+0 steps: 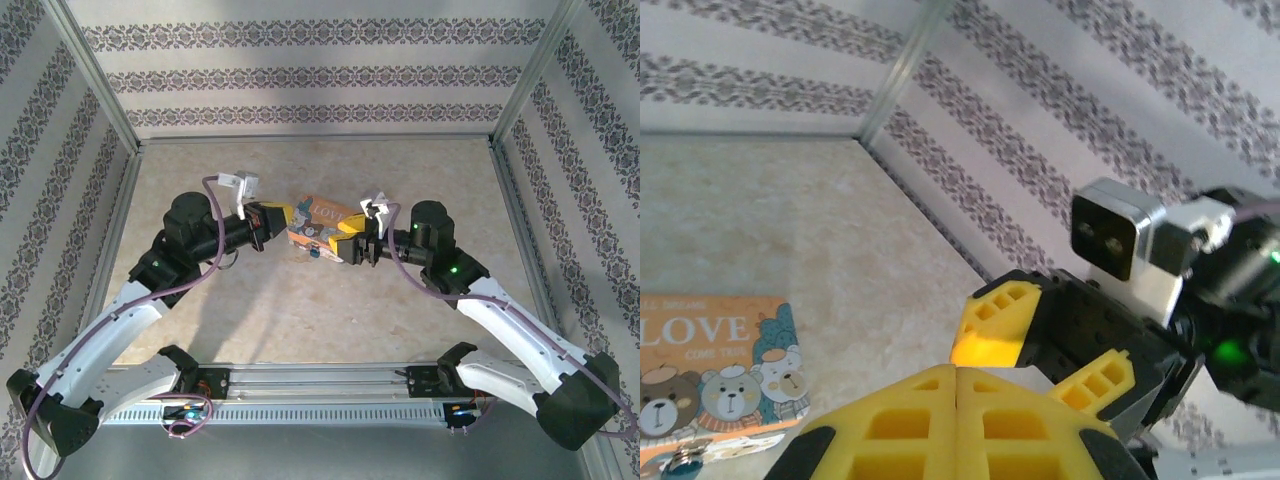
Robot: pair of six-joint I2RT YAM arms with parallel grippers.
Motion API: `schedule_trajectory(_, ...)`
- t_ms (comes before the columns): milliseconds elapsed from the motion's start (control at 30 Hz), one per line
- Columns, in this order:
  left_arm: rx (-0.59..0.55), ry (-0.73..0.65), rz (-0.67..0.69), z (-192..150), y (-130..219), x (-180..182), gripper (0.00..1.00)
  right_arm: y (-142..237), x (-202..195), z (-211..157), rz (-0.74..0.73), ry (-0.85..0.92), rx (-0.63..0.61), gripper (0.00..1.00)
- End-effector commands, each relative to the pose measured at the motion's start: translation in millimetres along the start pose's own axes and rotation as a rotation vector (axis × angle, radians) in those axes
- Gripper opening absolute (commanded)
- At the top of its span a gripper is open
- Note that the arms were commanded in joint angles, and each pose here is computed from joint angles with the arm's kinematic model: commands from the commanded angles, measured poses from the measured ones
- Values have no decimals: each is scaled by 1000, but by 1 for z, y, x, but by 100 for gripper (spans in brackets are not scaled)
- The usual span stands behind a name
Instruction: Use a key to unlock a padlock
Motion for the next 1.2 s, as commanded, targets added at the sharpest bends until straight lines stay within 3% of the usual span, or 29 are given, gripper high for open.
schedule_trajectory(0, 98, -144, -117, -11, -1, -21, 0, 3, 28, 21, 192, -86, -77, 52)
schedule_trajectory(300, 173, -169, -229, -16, -10, -36, 0, -6, 40, 38, 294, -111, -103, 42)
schedule_trajectory(1167, 191, -142, -266, -21, -12, -36, 0, -29, 50, 43, 375, -113, -86, 23)
Point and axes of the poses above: each hand's point on the last joint's axis, 136 mm out from that joint toward the fingers, its own y axis back along the fingers, its own x axis along the line the jaws close on, z = x × y, the point moved 2 cm from there along y, back along the fingers, and after that the axes turned 10 degrees about y, right-handed, at the moved point
